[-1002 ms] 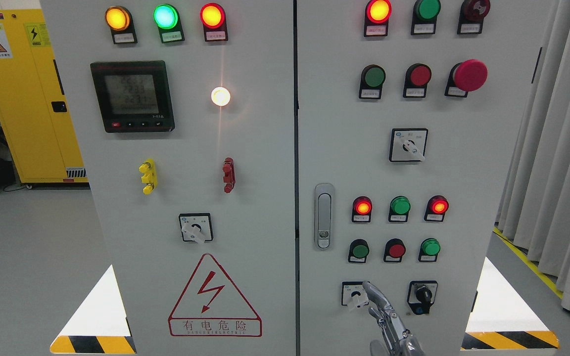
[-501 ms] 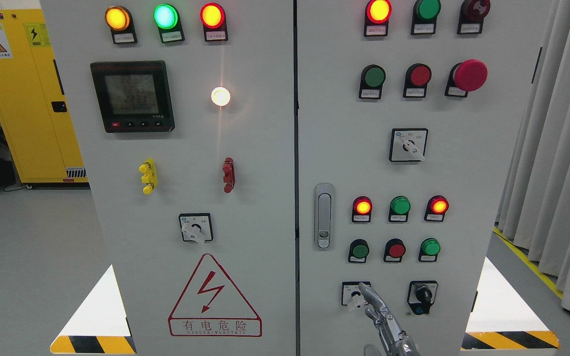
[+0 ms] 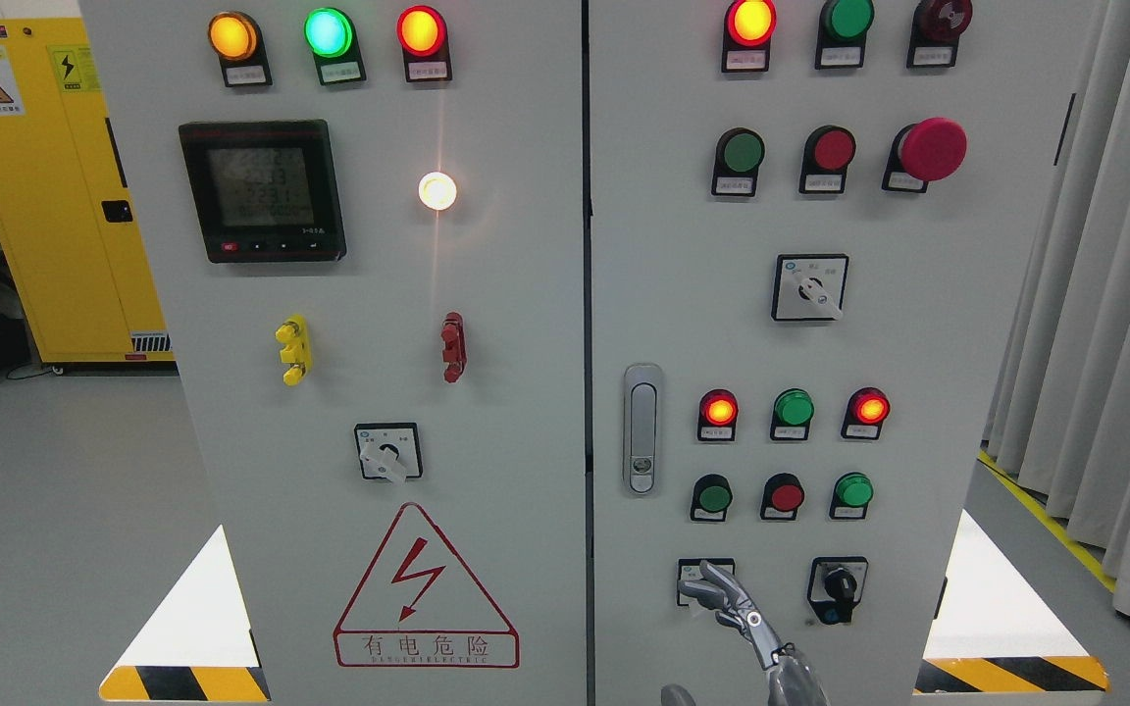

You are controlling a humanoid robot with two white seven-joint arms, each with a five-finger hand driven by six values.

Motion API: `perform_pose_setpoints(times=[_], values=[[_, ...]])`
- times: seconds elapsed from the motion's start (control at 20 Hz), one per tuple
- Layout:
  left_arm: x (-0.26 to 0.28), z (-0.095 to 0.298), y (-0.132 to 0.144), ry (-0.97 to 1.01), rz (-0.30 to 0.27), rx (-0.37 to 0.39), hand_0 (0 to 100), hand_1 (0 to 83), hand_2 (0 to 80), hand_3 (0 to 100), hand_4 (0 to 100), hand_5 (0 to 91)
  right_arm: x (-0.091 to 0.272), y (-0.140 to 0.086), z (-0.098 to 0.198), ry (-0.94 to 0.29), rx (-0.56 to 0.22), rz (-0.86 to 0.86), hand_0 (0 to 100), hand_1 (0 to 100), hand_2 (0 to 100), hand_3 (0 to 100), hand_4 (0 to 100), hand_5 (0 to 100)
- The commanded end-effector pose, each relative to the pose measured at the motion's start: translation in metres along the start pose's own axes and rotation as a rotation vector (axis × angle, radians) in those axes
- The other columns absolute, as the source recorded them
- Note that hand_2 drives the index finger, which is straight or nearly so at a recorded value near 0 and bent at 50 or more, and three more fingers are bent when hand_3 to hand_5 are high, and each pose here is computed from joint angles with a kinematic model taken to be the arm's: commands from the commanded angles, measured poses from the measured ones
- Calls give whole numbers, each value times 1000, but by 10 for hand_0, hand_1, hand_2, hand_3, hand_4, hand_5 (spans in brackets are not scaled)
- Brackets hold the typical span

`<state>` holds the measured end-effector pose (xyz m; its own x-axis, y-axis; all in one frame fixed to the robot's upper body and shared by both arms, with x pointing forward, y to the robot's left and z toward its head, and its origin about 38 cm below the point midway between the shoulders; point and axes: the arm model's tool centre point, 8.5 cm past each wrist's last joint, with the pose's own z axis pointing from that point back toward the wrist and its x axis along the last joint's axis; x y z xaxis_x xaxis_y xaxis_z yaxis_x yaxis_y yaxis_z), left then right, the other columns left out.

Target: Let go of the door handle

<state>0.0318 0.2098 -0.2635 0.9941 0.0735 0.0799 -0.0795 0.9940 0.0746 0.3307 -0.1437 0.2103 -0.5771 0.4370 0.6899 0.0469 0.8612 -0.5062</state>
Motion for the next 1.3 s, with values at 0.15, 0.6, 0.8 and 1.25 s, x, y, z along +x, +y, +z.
perform_pose_setpoints(times=[0.15, 0.6, 0.8, 1.25], values=[[4, 0, -1, -13, 1, -2, 120, 556, 0, 0, 0, 0, 15, -2, -31, -42, -26, 449, 465, 417, 0, 1000, 1000, 1000], [4, 0, -1, -13, 1, -2, 120, 556, 0, 0, 0, 0, 16, 11, -47, -29, -90, 705, 438, 388, 0, 1000, 1000, 1000], [4, 0, -1, -13, 1, -2, 120, 556, 0, 0, 0, 0, 14, 24, -47, -51, -69, 808, 446, 382, 0, 1000, 1000, 1000], [4, 0, -1, -13, 1, -2, 120, 556, 0, 0, 0, 0, 3, 32, -68, -43, -54, 911, 471, 382, 0, 1000, 1000, 1000]])
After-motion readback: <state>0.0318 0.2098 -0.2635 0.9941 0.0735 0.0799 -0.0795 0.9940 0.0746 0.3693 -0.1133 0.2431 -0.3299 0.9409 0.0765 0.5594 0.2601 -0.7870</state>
